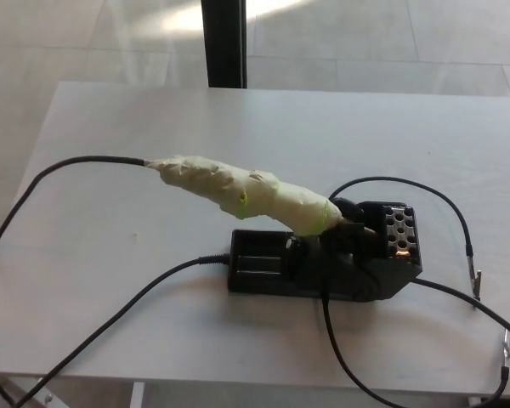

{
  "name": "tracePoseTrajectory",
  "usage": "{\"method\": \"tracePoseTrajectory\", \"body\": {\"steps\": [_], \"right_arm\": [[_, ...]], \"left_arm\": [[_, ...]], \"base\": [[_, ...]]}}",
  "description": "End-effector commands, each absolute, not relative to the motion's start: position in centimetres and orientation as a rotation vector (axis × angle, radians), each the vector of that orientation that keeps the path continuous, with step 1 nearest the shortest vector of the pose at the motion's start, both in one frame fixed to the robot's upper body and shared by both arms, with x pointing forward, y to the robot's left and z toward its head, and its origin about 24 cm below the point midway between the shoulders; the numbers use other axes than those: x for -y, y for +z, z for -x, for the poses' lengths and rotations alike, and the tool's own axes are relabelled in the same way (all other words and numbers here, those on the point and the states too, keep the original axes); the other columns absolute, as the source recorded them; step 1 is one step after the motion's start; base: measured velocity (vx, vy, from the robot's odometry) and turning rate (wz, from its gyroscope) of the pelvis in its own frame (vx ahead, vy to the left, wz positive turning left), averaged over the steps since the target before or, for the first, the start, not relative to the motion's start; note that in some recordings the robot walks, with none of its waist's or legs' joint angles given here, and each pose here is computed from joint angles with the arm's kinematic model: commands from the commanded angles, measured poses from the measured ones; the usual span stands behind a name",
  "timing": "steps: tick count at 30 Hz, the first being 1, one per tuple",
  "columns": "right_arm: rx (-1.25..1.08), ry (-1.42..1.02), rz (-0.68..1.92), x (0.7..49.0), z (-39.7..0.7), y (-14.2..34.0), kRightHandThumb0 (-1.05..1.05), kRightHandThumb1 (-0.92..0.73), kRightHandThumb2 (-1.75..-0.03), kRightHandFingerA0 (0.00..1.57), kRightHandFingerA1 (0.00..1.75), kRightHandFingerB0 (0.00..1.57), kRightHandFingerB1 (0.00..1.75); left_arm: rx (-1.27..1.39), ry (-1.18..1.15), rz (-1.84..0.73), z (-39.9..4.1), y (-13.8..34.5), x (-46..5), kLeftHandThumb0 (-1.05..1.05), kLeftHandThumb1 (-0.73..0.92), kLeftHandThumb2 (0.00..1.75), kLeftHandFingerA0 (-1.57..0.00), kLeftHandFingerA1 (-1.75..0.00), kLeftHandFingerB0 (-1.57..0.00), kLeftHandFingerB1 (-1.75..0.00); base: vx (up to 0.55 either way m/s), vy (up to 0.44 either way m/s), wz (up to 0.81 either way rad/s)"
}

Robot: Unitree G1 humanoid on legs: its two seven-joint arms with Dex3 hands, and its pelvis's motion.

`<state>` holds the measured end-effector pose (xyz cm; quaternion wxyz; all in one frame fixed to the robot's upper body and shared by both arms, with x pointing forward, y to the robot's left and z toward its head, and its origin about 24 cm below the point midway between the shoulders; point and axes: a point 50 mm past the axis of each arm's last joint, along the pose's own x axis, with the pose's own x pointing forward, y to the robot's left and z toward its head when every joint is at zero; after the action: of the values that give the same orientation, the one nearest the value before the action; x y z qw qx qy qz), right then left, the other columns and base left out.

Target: Use the left hand of the robot to grab the soldering gun kept on the middle of the table and pull it out of its base and keep it on the left side of the base

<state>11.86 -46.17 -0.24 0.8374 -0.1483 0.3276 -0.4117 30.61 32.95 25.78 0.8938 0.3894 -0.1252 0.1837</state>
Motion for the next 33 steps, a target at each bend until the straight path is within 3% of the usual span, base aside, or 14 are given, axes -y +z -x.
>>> {"method": "tracePoseTrajectory", "body": {"steps": [1,5,12,23,24,25,27,28,30,31,32,33], "right_arm": [[-0.688,-0.837,0.3,46.5,-11.7,0.1,-1.05,-0.26,-1.21,0.6,1.62,0.28,1.64],[-0.684,-0.834,0.295,46.5,-11.8,0.2,-1.05,-0.24,-1.21,0.61,1.63,0.3,1.64],[-0.674,-0.82,0.285,46.6,-12.1,0.5,-1.05,-0.24,-1.2,0.61,1.59,0.34,1.61],[-0.675,-0.801,0.298,46.6,-12.3,0.6,-1.05,-0.22,-1.18,0.65,1.53,0.4,1.54],[-0.674,-0.803,0.294,46.7,-12.3,0.7,-1.05,-0.21,-1.18,0.68,1.53,0.43,1.53],[-0.673,-0.808,0.284,46.7,-12.3,0.7,-1.05,-0.22,-1.3,0.9,1.5,0.54,1.38],[-0.668,-0.81,0.277,46.7,-12.4,0.8,-1.05,-0.22,-1.3,0.9,1.5,0.54,1.38],[-0.673,-0.81,0.287,46.7,-12.4,0.8,-1.05,-0.19,-1.17,0.79,1.49,0.48,1.48],[-0.669,-0.801,0.304,46.7,-12.8,1.0,-1.05,-0.19,-1.18,0.8,1.48,0.52,1.49],[-0.665,-0.795,0.316,46.7,-12.9,1.1,-1.05,-0.16,-1.25,0.87,1.43,0.59,1.38],[-0.664,-0.794,0.32,46.7,-12.9,1.1,-1.05,-0.16,-1.25,0.87,1.43,0.59,1.38],[-0.661,-0.793,0.323,46.7,-13.0,1.2,-1.05,-0.2,-1.17,0.85,1.45,0.56,1.46]], "left_arm": [[0.344,-0.237,-1.147,-31.3,25.5,-19.4,-0.68,0.61,0.59,-0.27,-0.52,-0.29,-0.36],[0.365,-0.371,-1.154,-30.5,23.3,-16.3,-0.76,0.62,0.62,-0.29,-0.58,-0.29,-0.43],[0.21,-0.595,-1.192,-29.6,18.9,-13.4,-0.76,0.74,0.62,-0.27,-0.53,-0.27,-0.38],[0.104,-0.657,-1.258,-30.6,17.1,-11.6,-0.76,0.77,0.63,-0.25,-0.48,-0.25,-0.35],[0.101,-0.654,-1.261,-30.6,17.0,-11.5,-0.77,0.76,0.63,-0.25,-0.5,-0.26,-0.35],[0.105,-0.651,-1.266,-30.7,17.0,-11.4,-0.77,0.76,0.63,-0.26,-0.51,-0.27,-0.37],[0.11,-0.645,-1.271,-30.8,17.1,-11.3,-0.77,0.76,0.63,-0.26,-0.51,-0.27,-0.37],[0.12,-0.652,-1.274,-30.9,17.2,-11.0,-0.77,0.77,0.63,-0.26,-0.52,-0.27,-0.37],[0.113,-0.662,-1.272,-31.1,17.1,-10.8,-0.78,0.77,0.63,-0.26,-0.5,-0.26,-0.37],[0.038,-0.72,-1.303,-31.0,17.0,-10.5,-0.39,0.43,1.04,-0.03,-0.53,0.0,-0.49],[0.028,-0.726,-1.306,-30.9,16.9,-10.5,-0.39,0.43,1.04,-0.03,-0.53,0.0,-0.49],[0.017,-0.747,-1.345,-30.9,16.8,-10.4,-0.91,0.65,1.02,-0.02,-0.49,-0.09,-0.38]], "base": [[0.0,0.0,0.0],[0.0,0.0,0.0],[0.0,0.0,0.0],[0.0,0.0,0.0],[0.0,0.0,0.0],[0.0,0.0,0.0],[0.0,0.0,0.0],[0.0,0.0,0.0],[0.0,0.0,0.0],[0.0,0.0,0.0],[0.0,0.0,0.0],[0.0,0.0,0.0]]}}
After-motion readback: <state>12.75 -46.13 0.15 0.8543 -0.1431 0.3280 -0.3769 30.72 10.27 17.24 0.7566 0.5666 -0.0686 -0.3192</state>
